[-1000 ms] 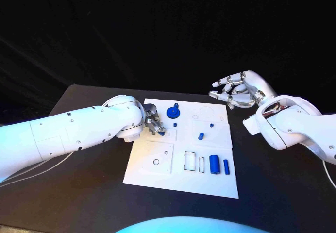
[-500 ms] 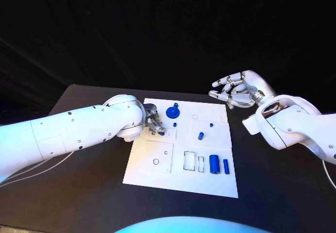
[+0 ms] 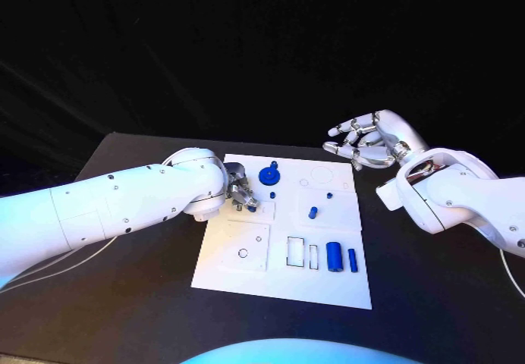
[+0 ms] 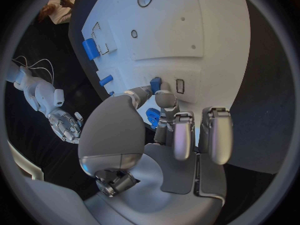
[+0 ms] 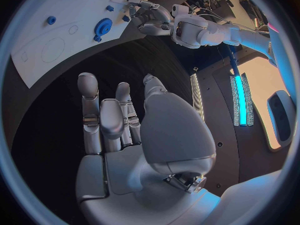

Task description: Assemble the parts on the task board

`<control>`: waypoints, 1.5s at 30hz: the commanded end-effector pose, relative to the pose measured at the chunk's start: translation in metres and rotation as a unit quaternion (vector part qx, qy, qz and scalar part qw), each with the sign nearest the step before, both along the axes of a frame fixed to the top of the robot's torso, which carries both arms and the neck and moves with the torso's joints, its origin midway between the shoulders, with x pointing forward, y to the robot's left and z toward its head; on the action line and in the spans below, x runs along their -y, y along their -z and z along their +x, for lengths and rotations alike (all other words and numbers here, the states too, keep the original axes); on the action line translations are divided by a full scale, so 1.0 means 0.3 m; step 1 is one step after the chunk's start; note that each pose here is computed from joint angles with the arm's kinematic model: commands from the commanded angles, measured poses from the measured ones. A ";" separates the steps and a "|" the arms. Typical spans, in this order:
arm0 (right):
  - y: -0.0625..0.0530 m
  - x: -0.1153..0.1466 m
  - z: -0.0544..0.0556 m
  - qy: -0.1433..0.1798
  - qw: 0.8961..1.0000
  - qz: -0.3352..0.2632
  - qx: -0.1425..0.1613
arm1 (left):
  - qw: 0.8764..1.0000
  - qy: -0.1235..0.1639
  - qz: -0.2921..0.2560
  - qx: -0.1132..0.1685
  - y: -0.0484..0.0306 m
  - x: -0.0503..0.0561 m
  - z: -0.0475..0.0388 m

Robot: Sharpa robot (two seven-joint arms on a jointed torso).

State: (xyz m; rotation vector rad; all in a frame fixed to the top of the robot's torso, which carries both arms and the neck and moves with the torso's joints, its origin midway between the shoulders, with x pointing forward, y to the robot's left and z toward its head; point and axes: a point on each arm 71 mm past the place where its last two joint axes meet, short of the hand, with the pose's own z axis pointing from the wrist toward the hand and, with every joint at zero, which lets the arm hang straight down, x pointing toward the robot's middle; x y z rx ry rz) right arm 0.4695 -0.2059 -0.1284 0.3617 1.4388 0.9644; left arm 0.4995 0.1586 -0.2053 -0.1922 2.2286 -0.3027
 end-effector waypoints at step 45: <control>0.002 0.010 -0.007 -0.003 1.000 -0.006 -0.006 | 1.000 -0.014 0.011 -0.014 0.019 -0.011 0.006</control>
